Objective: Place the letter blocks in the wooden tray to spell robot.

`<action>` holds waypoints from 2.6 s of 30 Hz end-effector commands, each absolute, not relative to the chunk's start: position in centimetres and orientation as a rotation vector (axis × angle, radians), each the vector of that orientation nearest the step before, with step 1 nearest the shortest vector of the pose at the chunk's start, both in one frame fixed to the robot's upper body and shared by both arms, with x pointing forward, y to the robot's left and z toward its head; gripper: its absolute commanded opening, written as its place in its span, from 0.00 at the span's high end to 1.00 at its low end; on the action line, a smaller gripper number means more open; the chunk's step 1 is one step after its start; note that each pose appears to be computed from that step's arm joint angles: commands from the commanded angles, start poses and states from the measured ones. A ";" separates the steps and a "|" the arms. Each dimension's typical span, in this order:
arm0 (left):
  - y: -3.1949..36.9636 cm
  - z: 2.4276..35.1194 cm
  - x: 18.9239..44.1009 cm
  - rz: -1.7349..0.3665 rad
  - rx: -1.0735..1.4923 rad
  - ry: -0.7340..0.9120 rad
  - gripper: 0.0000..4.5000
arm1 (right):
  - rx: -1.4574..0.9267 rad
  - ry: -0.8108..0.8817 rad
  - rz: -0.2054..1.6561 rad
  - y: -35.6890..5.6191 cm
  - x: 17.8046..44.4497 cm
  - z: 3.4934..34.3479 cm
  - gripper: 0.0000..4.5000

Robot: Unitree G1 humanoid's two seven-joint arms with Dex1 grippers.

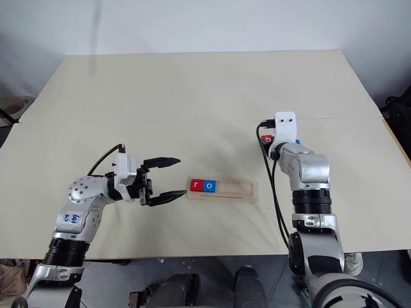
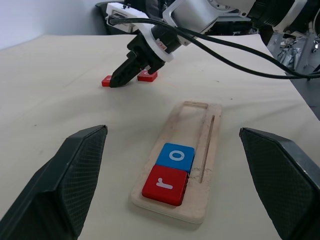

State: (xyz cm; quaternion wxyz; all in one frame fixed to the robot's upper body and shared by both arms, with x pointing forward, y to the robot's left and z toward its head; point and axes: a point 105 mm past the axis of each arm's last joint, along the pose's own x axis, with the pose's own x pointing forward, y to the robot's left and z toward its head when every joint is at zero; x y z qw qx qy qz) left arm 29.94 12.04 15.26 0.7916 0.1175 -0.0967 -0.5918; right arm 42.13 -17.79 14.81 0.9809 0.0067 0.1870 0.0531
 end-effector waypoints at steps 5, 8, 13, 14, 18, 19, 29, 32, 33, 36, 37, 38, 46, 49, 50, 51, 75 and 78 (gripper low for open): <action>11.8 15.5 29.6 -1.301 0.265 -0.222 0.00 | -0.052 0.280 0.221 -18.3 38.7 19.0 0.67; 11.8 15.3 29.8 -1.313 0.259 -0.213 0.00 | -0.074 0.296 0.233 -19.3 35.7 19.3 0.67; 11.3 14.9 30.0 -1.348 0.247 -0.204 0.00 | -0.075 0.366 0.186 -20.4 31.6 17.8 0.67; 11.2 14.9 30.0 -1.361 0.242 -0.201 0.00 | -0.072 0.387 0.165 -20.6 30.7 17.2 0.67; 10.7 14.7 30.1 -1.397 0.238 -0.196 0.00 | -0.055 0.444 0.076 -21.9 28.5 15.4 0.67; 10.6 14.7 30.2 -1.411 0.238 -0.194 0.00 | -0.050 0.466 0.044 -22.3 27.9 14.6 0.67; 10.1 14.8 30.8 -1.445 0.243 -0.200 0.00 | -0.016 0.560 -0.035 -21.6 26.1 11.0 0.60; 10.2 14.8 30.7 -1.447 0.243 -0.198 0.00 | -0.021 0.515 0.006 -21.3 26.5 11.7 0.39; 10.2 14.8 30.7 -1.448 0.242 -0.196 0.00 | -0.029 0.501 0.027 -21.3 26.6 12.0 0.30; 10.3 14.7 30.6 -1.447 0.243 -0.192 0.00 | -0.046 0.476 0.073 -21.8 26.6 12.8 0.09; 10.4 14.7 30.6 -1.447 0.243 -0.191 0.00 | -0.049 0.469 0.093 -21.9 26.5 13.1 0.02; 10.4 14.6 30.7 -1.445 0.243 -0.189 0.00 | -0.069 0.448 0.144 -22.3 26.4 13.7 0.01; 10.8 14.6 30.8 -1.435 0.254 -0.189 0.00 | -0.226 0.185 0.578 -23.9 24.3 17.7 0.01; 10.8 14.6 30.5 -1.446 0.266 -0.192 0.00 | -0.362 0.136 0.708 -26.1 23.1 16.8 0.01; 10.9 14.5 30.2 -1.457 0.269 -0.188 0.00 | -0.402 0.149 0.743 -27.4 22.5 16.0 0.01; 10.9 14.5 30.1 -1.464 0.271 -0.185 0.00 | -0.427 0.158 0.767 -28.3 22.1 15.4 0.01; 11.4 14.8 29.0 -1.427 0.301 -0.167 0.00 | -0.594 0.388 1.113 -27.9 29.1 11.4 0.01; 11.6 14.8 28.8 -1.418 0.301 -0.164 0.00 | -0.627 0.425 1.134 -27.7 29.7 11.0 0.01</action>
